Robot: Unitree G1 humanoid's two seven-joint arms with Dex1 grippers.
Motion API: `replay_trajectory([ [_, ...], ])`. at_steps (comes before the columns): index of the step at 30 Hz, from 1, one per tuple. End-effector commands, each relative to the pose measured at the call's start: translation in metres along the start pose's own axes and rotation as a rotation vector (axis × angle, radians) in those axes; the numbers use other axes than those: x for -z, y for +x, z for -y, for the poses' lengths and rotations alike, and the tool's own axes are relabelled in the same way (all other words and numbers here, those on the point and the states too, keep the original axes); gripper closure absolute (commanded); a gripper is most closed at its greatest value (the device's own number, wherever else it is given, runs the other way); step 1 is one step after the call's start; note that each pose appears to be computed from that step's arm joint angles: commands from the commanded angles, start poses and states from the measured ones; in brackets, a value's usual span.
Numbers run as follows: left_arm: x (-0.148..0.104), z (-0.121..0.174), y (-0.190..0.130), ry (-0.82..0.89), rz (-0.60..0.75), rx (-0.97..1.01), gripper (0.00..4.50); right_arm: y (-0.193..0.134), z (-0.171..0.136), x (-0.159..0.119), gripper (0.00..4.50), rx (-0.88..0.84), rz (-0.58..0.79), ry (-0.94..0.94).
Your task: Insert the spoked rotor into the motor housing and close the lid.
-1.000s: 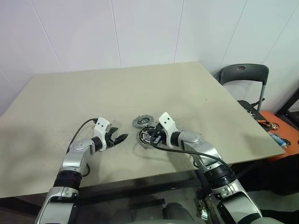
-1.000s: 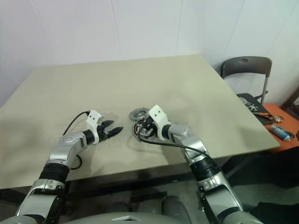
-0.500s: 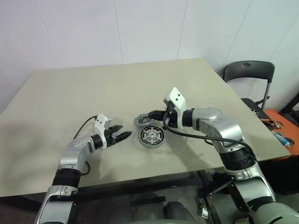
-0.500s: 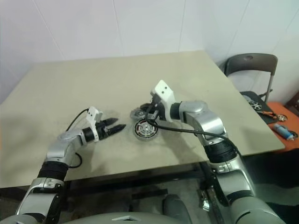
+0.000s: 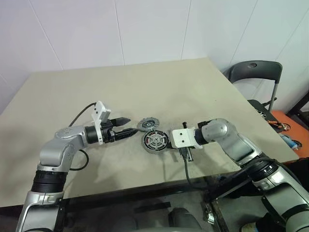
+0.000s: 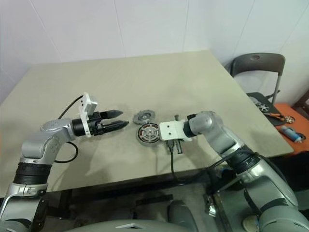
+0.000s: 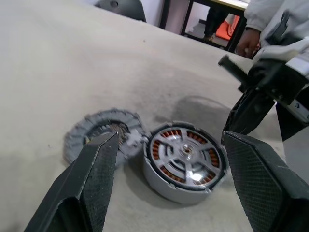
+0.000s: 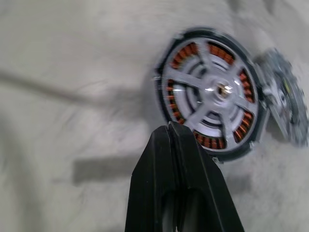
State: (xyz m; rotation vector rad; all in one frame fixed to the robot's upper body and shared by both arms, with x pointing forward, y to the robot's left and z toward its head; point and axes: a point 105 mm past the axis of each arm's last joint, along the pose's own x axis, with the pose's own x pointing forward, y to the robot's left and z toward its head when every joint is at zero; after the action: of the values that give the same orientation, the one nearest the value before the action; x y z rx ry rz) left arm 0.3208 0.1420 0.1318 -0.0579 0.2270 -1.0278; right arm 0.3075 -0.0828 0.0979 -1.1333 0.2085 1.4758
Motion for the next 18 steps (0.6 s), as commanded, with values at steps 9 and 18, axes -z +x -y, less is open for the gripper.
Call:
replay_trajectory([
  [9,-0.006,0.009,0.008,0.008,0.039,-0.020,0.86,-0.027,0.057,0.008,2.58,0.038,-0.129,-0.275],
  [18,-0.011,0.009,0.011,-0.017,0.062,-0.008,0.86,-0.014,0.055,0.019,1.90,-0.085,-0.184,-0.392],
])
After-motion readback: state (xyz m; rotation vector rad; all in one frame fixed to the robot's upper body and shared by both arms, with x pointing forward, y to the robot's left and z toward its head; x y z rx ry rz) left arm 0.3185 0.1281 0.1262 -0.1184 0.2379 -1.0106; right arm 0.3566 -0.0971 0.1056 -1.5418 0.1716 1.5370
